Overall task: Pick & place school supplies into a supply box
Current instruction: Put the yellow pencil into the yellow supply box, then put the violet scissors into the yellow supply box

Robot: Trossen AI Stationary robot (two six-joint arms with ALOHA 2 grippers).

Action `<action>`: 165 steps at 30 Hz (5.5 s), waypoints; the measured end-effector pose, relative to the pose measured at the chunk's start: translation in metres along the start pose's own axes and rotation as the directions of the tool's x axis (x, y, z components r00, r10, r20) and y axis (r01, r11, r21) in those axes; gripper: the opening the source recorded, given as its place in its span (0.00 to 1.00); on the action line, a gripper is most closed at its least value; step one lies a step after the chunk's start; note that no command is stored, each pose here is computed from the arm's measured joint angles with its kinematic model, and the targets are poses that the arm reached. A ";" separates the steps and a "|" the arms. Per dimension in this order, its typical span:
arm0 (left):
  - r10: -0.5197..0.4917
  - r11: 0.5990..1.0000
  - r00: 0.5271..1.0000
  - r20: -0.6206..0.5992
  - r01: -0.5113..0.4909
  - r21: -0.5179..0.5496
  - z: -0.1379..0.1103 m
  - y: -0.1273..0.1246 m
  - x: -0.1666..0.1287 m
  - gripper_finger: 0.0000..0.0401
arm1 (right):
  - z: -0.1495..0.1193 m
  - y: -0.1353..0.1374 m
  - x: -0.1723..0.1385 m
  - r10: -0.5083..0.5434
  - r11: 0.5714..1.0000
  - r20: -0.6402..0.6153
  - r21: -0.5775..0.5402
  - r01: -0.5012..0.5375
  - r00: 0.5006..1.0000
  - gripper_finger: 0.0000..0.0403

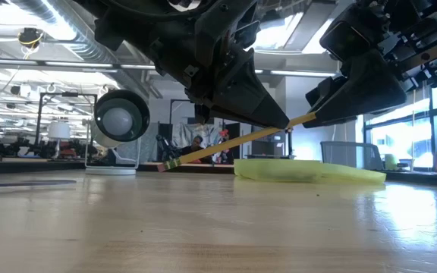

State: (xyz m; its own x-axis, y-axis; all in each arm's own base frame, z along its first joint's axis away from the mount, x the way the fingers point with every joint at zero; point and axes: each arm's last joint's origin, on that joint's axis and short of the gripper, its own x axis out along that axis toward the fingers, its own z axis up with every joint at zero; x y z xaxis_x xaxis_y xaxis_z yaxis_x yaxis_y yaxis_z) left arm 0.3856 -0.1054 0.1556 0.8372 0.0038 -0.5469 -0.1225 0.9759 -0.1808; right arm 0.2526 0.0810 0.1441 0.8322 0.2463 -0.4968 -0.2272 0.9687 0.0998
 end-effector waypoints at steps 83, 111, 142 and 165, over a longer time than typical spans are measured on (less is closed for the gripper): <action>0.135 0.843 0.746 -0.652 -0.433 -0.320 -0.037 -0.036 -0.150 0.25 | -0.023 -0.147 -0.041 -0.775 0.603 -0.236 0.004 0.798 0.587 0.13; 0.171 0.679 0.572 -0.802 -0.658 -0.325 -0.102 -0.042 -0.174 0.29 | -0.024 -0.148 -0.041 -0.784 0.588 -0.243 0.005 0.809 0.572 0.28; 0.144 0.675 0.544 -0.827 -0.665 -0.319 -0.145 -0.018 -0.167 0.18 | -0.023 -0.145 -0.040 -0.759 0.621 -0.239 0.010 0.783 0.605 0.28; 0.410 0.911 0.912 0.018 -0.409 -0.054 -0.038 -0.013 -0.134 0.13 | 0.038 -0.094 -0.054 -0.036 0.991 0.250 0.134 0.003 0.968 0.29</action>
State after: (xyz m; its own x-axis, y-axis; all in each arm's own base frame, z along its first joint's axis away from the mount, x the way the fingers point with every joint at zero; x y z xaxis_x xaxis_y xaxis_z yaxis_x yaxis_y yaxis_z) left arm 0.2546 -0.1264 0.2006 0.7228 0.4079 -0.5578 -0.4827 0.8757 0.0148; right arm 0.2488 -0.0226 0.1945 0.9399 0.2106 -0.2687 -0.1552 0.9647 0.2129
